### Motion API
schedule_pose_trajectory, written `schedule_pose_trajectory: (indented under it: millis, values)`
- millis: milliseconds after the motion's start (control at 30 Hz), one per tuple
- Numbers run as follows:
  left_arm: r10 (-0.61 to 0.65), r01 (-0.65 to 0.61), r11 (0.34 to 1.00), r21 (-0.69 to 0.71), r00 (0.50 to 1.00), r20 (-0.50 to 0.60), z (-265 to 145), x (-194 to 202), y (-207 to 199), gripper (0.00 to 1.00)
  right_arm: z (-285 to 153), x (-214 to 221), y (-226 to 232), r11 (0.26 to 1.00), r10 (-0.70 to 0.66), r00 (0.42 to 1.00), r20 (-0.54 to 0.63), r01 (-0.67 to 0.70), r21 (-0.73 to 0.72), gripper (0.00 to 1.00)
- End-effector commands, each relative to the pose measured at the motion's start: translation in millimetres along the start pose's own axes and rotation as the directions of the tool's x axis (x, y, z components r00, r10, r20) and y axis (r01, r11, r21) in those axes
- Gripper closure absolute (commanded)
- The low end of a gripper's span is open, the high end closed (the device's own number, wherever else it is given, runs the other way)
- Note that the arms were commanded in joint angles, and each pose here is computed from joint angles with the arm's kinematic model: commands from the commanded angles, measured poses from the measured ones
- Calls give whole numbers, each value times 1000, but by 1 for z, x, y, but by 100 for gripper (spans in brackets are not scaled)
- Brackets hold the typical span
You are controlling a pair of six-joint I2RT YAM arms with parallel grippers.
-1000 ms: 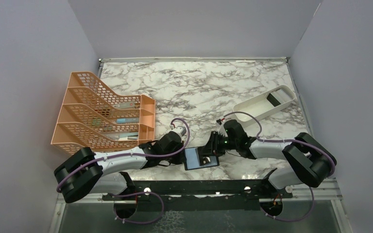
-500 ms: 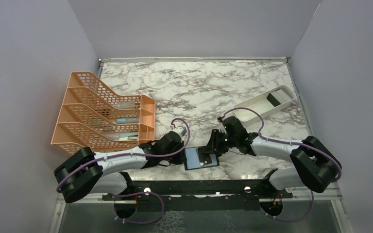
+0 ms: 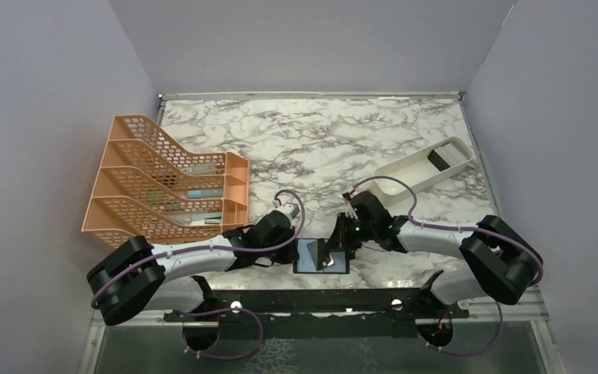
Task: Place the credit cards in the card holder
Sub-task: Insert the credit card into the card holder.
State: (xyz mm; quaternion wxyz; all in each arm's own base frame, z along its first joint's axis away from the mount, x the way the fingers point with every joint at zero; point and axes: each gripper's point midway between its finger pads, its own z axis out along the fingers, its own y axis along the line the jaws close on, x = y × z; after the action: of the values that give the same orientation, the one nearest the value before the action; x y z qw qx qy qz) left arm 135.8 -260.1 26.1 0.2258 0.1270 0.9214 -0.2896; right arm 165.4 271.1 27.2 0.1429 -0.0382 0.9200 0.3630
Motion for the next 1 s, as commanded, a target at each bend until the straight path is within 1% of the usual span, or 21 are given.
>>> schedule_pose_trajectory:
  millis: [0, 33, 67, 300, 433, 533, 633, 800, 900, 967]
  values:
    - [0, -1, 999, 39, 1000, 19, 2, -9, -12, 100, 3, 4, -7, 999, 27, 999, 34, -29, 36, 95]
    - [0, -1, 999, 40, 1000, 16, 3, -8, -12, 100, 3, 3, -9, 998, 36, 998, 46, -38, 41, 98]
    - [0, -1, 999, 39, 1000, 13, 3, -7, -11, 100, 3, 2, -9, 998, 47, 997, 57, -50, 42, 99]
    - [-9, 9, 999, 36, 1000, 5, 3, -3, -8, 100, 1, -3, -12, 994, 103, 986, 131, -106, 14, 99]
    - [-26, 25, 999, 40, 1000, 6, 1, -1, -8, 100, -5, -6, -17, 992, 121, 974, 190, -126, 14, 99]
    - [-43, 42, 998, 48, 999, 8, 1, 0, -9, 100, -8, -11, -13, 993, 122, 967, 224, -121, -18, 99]
    - [-54, 54, 996, 67, 999, 5, 2, 2, -12, 100, -8, -12, -6, 991, 133, 965, 228, -123, -60, 99]
    - [-74, 73, 992, 102, 997, 8, 3, 4, -18, 100, -7, -3, -1, 989, 140, 966, 219, -128, -68, 99]
    - [-81, 79, 991, 112, 997, 11, 4, 4, -20, 100, -6, 0, -2, 988, 156, 961, 227, -147, -52, 95]
    - [-84, 83, 990, 112, 996, 11, 5, 5, -19, 100, -3, 5, -2, 987, 162, 963, 215, -156, -47, 89]
